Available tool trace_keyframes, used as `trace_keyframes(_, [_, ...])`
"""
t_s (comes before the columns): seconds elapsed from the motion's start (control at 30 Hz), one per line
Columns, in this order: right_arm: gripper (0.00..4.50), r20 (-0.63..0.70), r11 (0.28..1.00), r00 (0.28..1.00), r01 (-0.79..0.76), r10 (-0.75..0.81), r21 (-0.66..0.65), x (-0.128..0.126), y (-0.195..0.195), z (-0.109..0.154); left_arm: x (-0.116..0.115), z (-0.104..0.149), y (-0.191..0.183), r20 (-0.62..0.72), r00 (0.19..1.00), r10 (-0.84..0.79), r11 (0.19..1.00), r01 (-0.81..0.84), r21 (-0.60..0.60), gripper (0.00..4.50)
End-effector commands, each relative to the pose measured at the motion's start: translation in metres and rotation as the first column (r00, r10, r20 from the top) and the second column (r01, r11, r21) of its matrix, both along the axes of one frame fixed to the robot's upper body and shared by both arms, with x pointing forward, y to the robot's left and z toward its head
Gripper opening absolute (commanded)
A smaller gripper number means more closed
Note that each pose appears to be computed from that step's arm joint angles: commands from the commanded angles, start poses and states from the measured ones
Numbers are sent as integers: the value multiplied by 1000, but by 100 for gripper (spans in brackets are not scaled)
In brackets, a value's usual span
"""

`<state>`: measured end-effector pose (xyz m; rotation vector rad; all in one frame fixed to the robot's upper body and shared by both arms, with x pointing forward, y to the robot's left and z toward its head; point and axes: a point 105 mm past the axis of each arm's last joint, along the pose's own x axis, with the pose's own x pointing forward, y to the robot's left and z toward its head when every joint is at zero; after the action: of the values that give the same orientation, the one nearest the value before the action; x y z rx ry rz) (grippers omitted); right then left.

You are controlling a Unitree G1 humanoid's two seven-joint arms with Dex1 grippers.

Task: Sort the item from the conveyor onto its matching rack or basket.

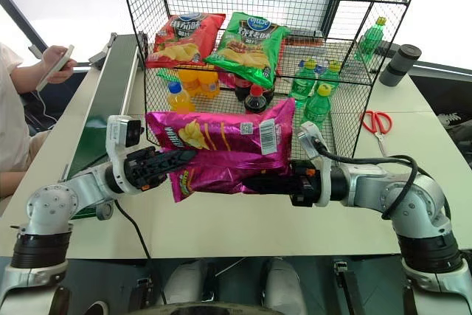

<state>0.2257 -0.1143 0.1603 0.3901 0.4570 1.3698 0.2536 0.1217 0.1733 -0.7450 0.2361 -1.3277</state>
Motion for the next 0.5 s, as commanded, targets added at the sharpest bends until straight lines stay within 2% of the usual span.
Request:
trace_keyframes(0.03, [19,164,992,982,105,-92,-72,3,-20,6,1,3,15,63,997,53,998,-55,40,450])
trace_keyframes(0.1, [19,254,979,951,196,-175,-61,6,-32,14,2,-6,18,122,990,74,988,-90,128,450])
trace_keyframes(0.13, [19,356,967,908,251,-220,-43,8,-38,24,4,-17,19,225,971,83,960,-138,242,450])
trace_keyframes(0.17, [19,439,951,853,310,-283,10,10,-45,38,6,-23,20,286,955,84,941,-171,293,450])
trace_keyframes(0.2, [19,465,936,818,342,-340,83,8,-51,52,11,-25,21,356,930,96,923,-216,317,450])
trace_keyframes(0.23, [19,513,926,779,364,-360,97,5,-55,59,16,-23,21,417,901,115,912,-262,315,450])
trace_keyframes(0.33, [19,639,894,661,436,-394,100,1,-65,71,25,-10,16,473,868,152,922,-297,248,450])
trace_keyframes(0.43, [19,807,831,438,544,-395,111,10,-77,91,30,0,3,504,851,147,933,-289,214,450])
trace_keyframes(0.5, [19,864,776,286,607,-414,171,22,-83,108,36,5,-7,526,834,166,935,-302,184,450])
